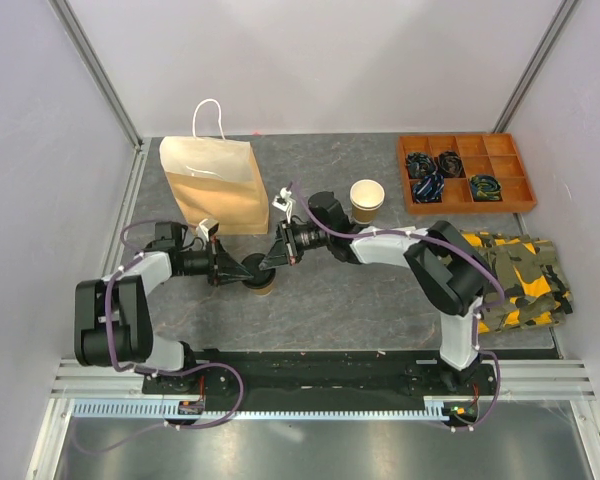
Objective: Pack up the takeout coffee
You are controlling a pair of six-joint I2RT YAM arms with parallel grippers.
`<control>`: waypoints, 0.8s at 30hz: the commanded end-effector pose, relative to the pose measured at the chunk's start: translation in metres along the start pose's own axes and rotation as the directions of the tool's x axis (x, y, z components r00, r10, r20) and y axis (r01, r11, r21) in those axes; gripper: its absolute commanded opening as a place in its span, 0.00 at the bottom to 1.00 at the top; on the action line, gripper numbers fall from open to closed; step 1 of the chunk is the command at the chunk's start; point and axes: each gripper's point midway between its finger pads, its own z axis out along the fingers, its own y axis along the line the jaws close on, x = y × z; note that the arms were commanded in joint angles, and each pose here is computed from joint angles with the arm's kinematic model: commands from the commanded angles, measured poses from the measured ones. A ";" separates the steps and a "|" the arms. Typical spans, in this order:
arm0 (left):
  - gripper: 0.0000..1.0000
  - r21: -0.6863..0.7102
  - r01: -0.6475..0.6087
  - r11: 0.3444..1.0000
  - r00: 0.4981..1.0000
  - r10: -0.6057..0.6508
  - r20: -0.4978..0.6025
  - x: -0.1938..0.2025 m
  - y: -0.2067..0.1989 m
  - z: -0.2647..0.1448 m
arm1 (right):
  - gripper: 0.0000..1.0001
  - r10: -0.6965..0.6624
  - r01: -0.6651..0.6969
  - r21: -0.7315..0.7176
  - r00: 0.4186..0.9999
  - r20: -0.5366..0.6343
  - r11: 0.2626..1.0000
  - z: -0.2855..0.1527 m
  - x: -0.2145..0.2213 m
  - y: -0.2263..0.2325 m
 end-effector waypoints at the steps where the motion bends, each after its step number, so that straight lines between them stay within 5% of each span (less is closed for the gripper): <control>1: 0.02 -0.123 0.132 0.984 0.991 -0.127 0.049 -0.007 0.036 0.006 | 0.00 0.077 -0.077 0.008 0.997 -0.017 0.997 0.010 0.009 -0.026; 16: 0.02 -0.198 0.263 0.944 0.965 -0.258 0.054 -0.008 0.071 0.002 | 0.00 0.212 -0.204 0.102 0.975 -0.072 0.974 0.007 0.042 -0.077; 24: 0.02 -0.008 -0.035 0.999 0.996 0.035 0.083 -0.023 -0.007 -0.011 | 0.00 0.001 -0.001 0.004 0.999 -0.052 1.000 0.005 -0.001 -0.025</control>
